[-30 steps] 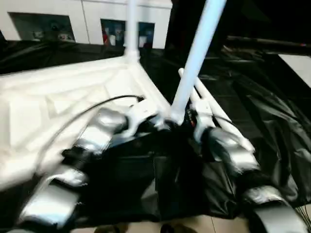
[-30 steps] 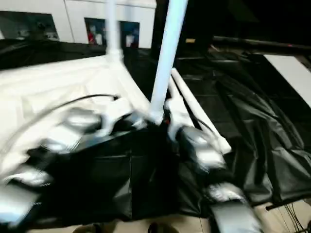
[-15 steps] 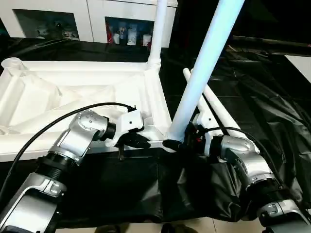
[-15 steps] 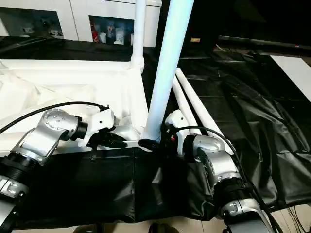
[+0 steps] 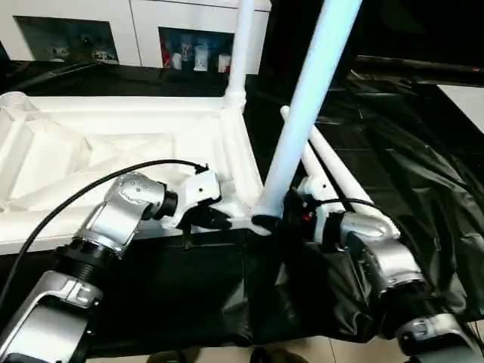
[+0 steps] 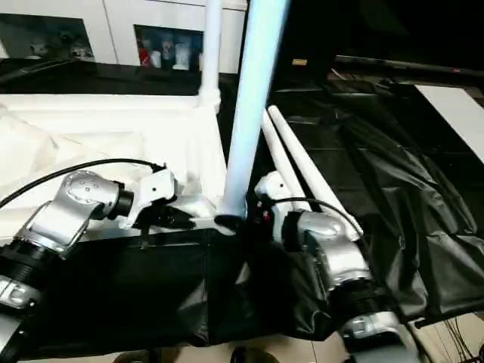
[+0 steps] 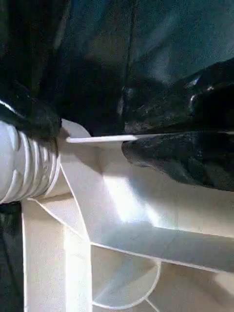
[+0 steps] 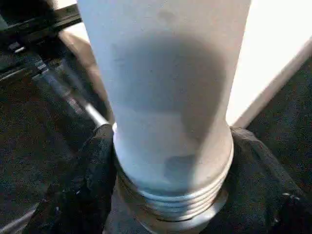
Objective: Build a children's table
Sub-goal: Rotate leg to tighten
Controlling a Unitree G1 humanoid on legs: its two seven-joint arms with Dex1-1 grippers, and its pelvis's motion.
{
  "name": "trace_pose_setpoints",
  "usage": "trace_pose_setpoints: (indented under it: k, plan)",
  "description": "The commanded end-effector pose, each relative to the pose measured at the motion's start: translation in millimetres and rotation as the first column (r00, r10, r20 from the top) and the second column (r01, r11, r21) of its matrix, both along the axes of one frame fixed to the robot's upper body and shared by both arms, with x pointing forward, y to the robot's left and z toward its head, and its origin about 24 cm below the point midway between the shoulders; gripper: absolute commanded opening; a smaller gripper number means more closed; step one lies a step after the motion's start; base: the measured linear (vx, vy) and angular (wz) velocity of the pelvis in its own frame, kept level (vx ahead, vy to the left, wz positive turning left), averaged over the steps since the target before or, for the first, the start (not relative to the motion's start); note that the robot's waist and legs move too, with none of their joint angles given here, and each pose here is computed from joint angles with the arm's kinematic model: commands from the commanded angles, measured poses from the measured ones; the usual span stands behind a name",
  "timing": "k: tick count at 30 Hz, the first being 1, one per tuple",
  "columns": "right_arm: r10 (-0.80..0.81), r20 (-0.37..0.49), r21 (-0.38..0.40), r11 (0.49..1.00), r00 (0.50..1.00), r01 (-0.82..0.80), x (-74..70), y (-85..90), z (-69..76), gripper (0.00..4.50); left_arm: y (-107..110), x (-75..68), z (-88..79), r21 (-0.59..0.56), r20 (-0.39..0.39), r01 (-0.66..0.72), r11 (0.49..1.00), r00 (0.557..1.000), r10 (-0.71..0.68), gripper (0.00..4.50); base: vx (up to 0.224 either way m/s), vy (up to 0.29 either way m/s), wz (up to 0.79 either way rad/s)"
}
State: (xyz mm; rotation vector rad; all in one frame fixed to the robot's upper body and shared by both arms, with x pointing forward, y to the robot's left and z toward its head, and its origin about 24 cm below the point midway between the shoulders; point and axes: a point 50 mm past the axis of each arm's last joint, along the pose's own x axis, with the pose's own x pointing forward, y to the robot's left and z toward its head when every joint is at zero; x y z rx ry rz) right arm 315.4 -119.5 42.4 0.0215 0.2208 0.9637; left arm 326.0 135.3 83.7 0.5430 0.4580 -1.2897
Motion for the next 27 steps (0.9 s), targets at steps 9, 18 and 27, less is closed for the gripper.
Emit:
trace_pose_setpoints:
  k: [9,18,27]
  plan:
    - [-0.579,-0.166,-0.057,0.814,0.798,0.579,34.5,23.5,-20.0,2.76,-63,15.1,-21.8,-0.092,-0.022,-0.286,0.954,0.958,0.286,0.00,0.000,0.000,0.00]
    - [-0.494,-0.139,-0.009,0.867,0.858,0.498,36.9,52.1,-11.3,3.11,-73,19.2,-23.7,-0.056,0.034,-0.299,0.953,0.953,0.301,0.00,0.000,0.000,0.00]
    - [-0.262,-0.017,0.057,0.963,0.965,0.263,27.4,21.8,1.6,3.93,-46,12.9,-21.6,-0.039,0.028,-0.168,0.985,0.985,0.170,0.00,0.000,0.000,0.00]
